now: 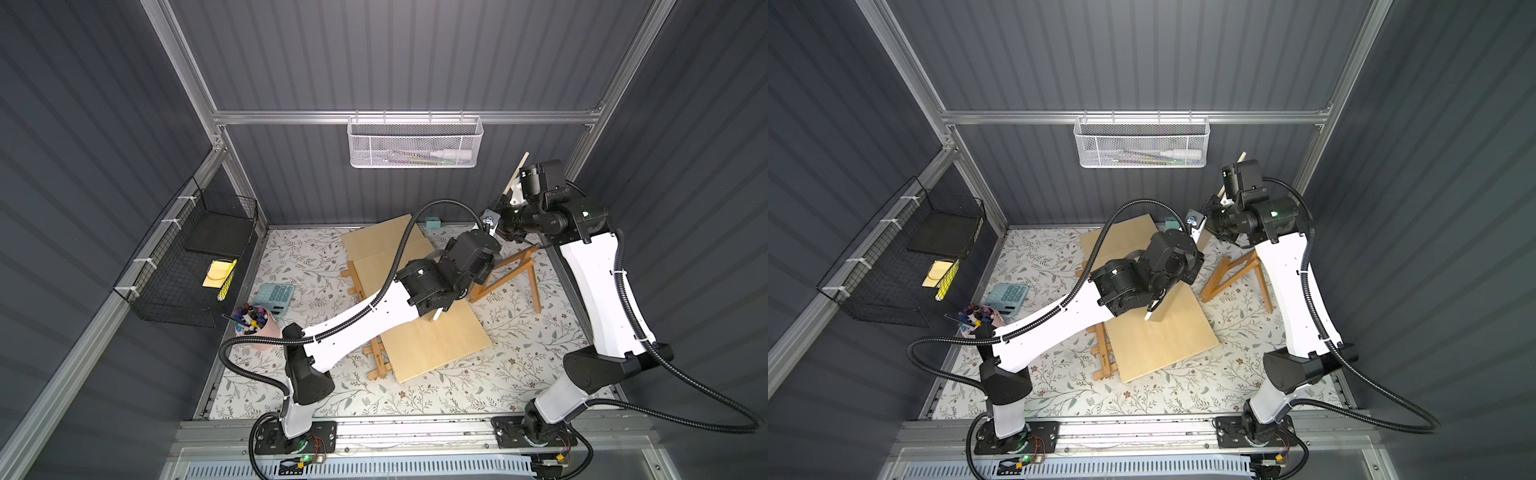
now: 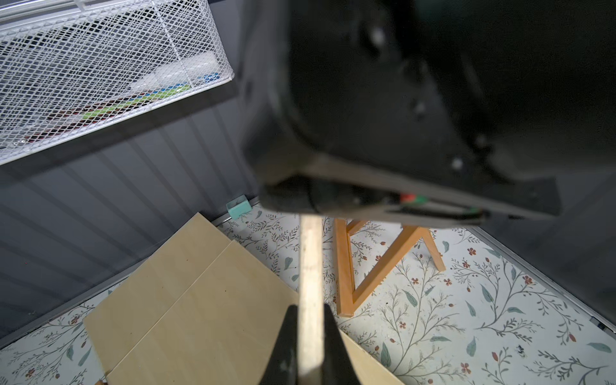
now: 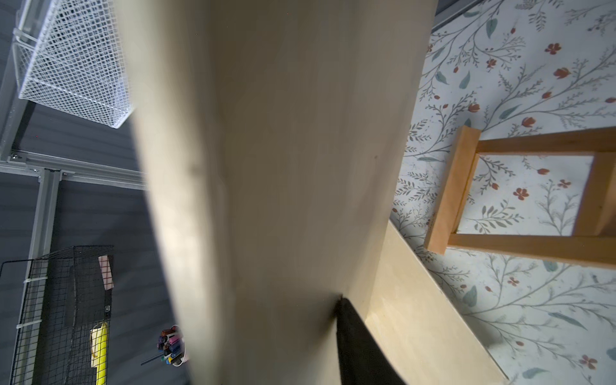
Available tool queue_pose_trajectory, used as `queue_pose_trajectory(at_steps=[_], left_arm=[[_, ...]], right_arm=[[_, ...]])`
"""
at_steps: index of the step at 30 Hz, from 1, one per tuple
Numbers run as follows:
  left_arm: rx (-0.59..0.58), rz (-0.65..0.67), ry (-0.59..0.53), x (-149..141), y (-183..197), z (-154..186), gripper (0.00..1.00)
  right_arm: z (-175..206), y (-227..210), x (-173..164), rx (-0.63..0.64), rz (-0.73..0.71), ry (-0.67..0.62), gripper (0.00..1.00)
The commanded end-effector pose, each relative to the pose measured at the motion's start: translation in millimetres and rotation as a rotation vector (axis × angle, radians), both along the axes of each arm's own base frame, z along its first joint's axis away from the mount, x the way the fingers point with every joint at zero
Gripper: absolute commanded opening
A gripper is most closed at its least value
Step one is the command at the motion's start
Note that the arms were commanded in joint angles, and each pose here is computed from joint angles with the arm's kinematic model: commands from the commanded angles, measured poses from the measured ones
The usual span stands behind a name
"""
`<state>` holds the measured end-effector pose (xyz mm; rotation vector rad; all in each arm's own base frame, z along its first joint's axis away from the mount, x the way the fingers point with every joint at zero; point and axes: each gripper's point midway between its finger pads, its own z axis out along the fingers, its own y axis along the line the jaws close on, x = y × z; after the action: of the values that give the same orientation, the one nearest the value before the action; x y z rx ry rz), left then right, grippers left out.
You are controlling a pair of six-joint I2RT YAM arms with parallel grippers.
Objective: Assemble the easel
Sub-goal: Place the drawing board on the easel.
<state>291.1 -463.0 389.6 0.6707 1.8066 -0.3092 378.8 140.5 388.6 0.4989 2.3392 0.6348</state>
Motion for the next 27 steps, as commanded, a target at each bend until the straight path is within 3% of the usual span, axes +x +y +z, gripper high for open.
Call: queue_pose_trajectory(at_steps=[1, 9, 15, 17, 19, 21, 23, 27], left_arm=[[-0.214, -0.163, -0.084, -27.3, -62.6, 37.5, 0.00], [-0.224, -0.221, -0.078, -36.4, -76.1, 30.6, 0.00], [-0.252, -0.230, -0.079, -38.5, -73.8, 39.5, 0.03], [-0.269, -0.238, -0.085, -40.6, -71.5, 47.2, 0.25], [-0.283, -0.231, -0.102, -39.6, -66.2, 56.3, 0.55], [-0.307, -0.213, -0.112, -35.0, -56.8, 67.0, 0.73], [-0.349, -0.196, -0.111, -27.5, -43.0, 80.6, 0.84], [-0.430, -0.128, -0.115, -6.9, -1.8, 104.7, 0.89]], right_arm=[[-63.5, 18.4, -32.2, -0.054, 0.112, 0.256, 0.36], [-96.4, 9.0, -49.4, -0.084, 0.107, 0.323, 0.01], [-89.8, 13.2, -38.4, -0.044, 0.126, 0.251, 0.00], [-78.5, 13.7, -33.2, -0.033, 0.140, 0.198, 0.00], [-66.2, 11.4, -28.6, -0.041, 0.154, 0.152, 0.00], [-52.7, 10.1, -24.4, -0.049, 0.173, 0.107, 0.00], [-41.2, 10.3, -20.5, -0.035, 0.198, 0.074, 0.00], [-17.5, 5.9, -16.0, -0.031, 0.239, 0.010, 0.00]])
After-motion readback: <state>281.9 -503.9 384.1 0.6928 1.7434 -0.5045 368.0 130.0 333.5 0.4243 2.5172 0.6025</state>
